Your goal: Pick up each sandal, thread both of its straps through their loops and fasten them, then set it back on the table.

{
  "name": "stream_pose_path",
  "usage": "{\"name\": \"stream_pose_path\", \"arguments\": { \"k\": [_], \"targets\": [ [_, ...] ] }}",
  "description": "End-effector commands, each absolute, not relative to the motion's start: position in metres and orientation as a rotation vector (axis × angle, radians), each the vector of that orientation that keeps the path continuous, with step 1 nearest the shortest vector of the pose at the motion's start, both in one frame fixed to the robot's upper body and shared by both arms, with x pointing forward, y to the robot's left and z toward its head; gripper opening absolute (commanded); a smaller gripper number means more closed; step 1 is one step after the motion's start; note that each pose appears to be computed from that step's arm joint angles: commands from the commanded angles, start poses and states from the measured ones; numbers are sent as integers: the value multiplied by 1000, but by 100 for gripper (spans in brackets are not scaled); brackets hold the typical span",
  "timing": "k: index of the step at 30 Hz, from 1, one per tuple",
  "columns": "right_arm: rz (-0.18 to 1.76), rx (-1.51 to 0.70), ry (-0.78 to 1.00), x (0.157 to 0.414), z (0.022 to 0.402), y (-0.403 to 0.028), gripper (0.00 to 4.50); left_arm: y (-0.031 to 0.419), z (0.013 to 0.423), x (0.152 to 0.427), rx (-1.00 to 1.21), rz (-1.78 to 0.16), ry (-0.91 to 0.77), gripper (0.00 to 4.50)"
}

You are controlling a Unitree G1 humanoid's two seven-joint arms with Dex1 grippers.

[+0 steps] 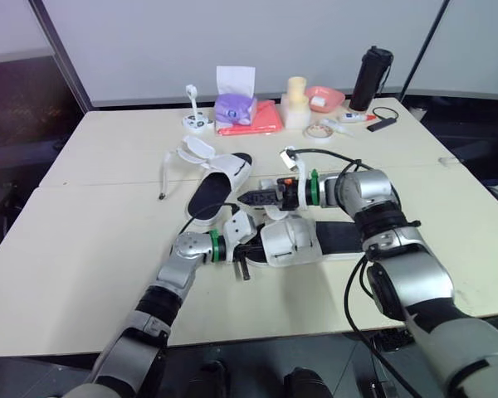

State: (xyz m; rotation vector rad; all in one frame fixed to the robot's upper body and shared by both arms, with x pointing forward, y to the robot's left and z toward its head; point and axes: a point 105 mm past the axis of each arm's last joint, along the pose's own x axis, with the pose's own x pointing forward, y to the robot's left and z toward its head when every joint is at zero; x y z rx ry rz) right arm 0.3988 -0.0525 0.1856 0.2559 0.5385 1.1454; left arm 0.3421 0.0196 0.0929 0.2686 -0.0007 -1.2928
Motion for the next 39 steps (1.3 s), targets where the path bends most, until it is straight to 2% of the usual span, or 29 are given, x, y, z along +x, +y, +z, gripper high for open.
{"name": "stream_pose_path", "arguments": {
  "k": [1,18,20,22,25,28,33,39],
  "targets": [
    [1201,274,433,401,221,-45,444,17,85,339,264,-1291,28,0],
    [1252,290,295,392,273,-41,444,15,84,337,263,-1305,31,0],
    [1257,290,283,390,278,-41,393,14,84,337,263,-1306,31,0],
    [1260,285,277,388,281,-41,314,14,84,337,263,-1309,31,0],
    [1263,274,280,384,280,-42,150,13,83,337,263,-1312,30,0],
    [1254,257,306,380,270,-45,5,12,83,336,262,-1317,31,0],
    [1244,209,325,372,255,-52,5,11,82,335,262,-1324,33,0],
    [1115,171,347,388,245,-76,5,10,82,335,264,-1331,36,0]
  ]
}}
